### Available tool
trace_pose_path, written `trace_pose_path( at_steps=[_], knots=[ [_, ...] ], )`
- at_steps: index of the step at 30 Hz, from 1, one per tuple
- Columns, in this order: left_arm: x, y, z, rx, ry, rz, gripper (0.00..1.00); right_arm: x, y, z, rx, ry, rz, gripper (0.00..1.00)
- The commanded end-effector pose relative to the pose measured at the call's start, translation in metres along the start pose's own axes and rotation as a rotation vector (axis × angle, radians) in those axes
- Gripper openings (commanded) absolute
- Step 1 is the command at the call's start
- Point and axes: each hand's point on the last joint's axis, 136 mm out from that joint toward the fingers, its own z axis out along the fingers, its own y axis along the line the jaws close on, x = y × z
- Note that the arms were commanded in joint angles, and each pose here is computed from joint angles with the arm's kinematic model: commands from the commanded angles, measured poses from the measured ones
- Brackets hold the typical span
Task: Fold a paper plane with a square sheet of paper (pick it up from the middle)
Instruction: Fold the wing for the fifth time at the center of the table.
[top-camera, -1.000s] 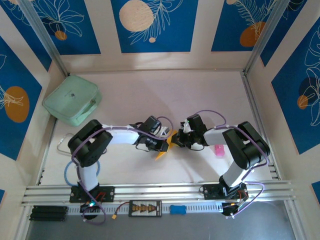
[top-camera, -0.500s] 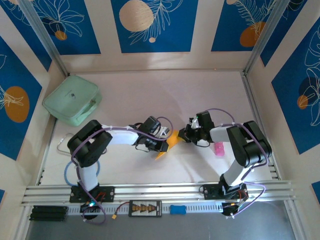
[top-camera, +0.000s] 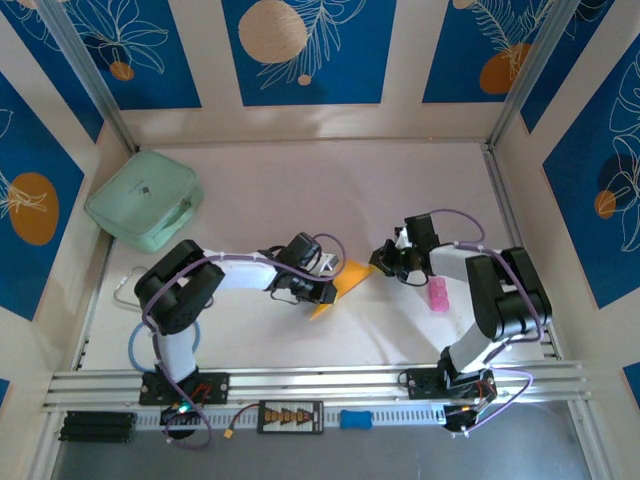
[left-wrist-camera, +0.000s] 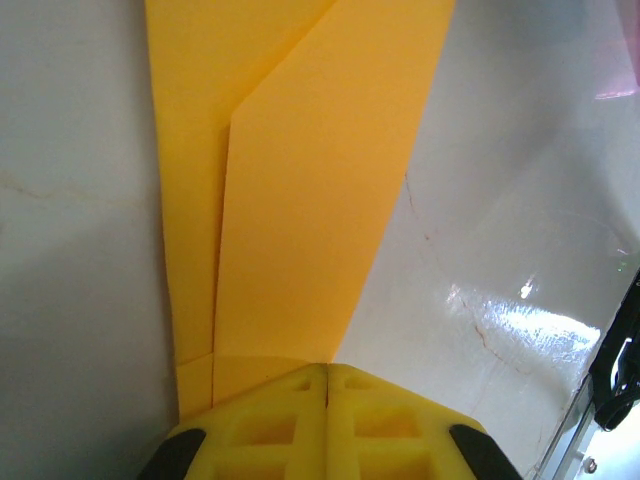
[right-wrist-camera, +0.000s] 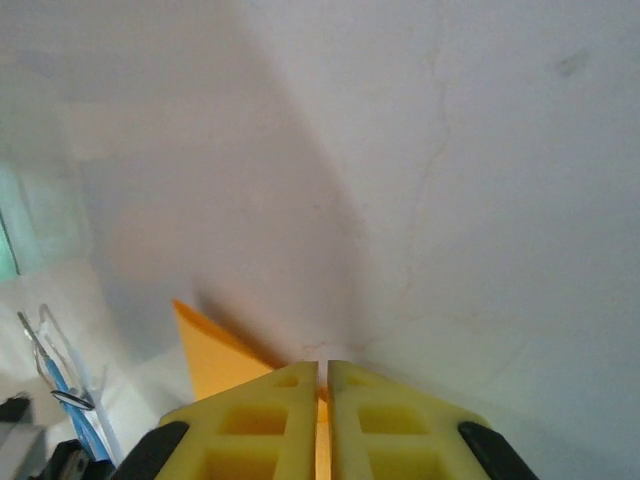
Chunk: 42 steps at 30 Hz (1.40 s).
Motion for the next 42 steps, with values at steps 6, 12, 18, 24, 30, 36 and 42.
trace_pose_path(
  at_steps=[6,12,18,24,30,36,42],
  knots=[
    [0.042,0.037,0.005,-0.104,0.126,-0.092,0.00,0.030,0.042,-0.017,-0.138,0.031,-0.113,0.16],
    [0.040,0.033,0.004,-0.091,0.120,-0.095,0.00,0.062,0.045,0.010,-0.137,0.139,-0.131,0.11],
    [0.032,0.019,-0.001,-0.048,0.107,-0.086,0.00,0.058,-0.003,0.024,0.057,0.150,-0.049,0.04],
    [0.002,-0.020,-0.021,0.037,0.033,-0.035,0.02,0.060,-0.019,0.027,0.084,0.178,-0.030,0.03],
    [-0.022,-0.040,-0.015,0.105,0.012,-0.023,0.05,0.061,-0.015,0.028,0.067,0.184,-0.031,0.03],
    [-0.028,-0.037,0.003,0.105,0.041,-0.031,0.06,0.063,-0.017,0.028,0.068,0.187,-0.023,0.03],
    [-0.009,-0.004,0.020,0.006,0.088,-0.083,0.05,0.064,-0.022,0.030,0.079,0.193,-0.015,0.03]
  ],
)
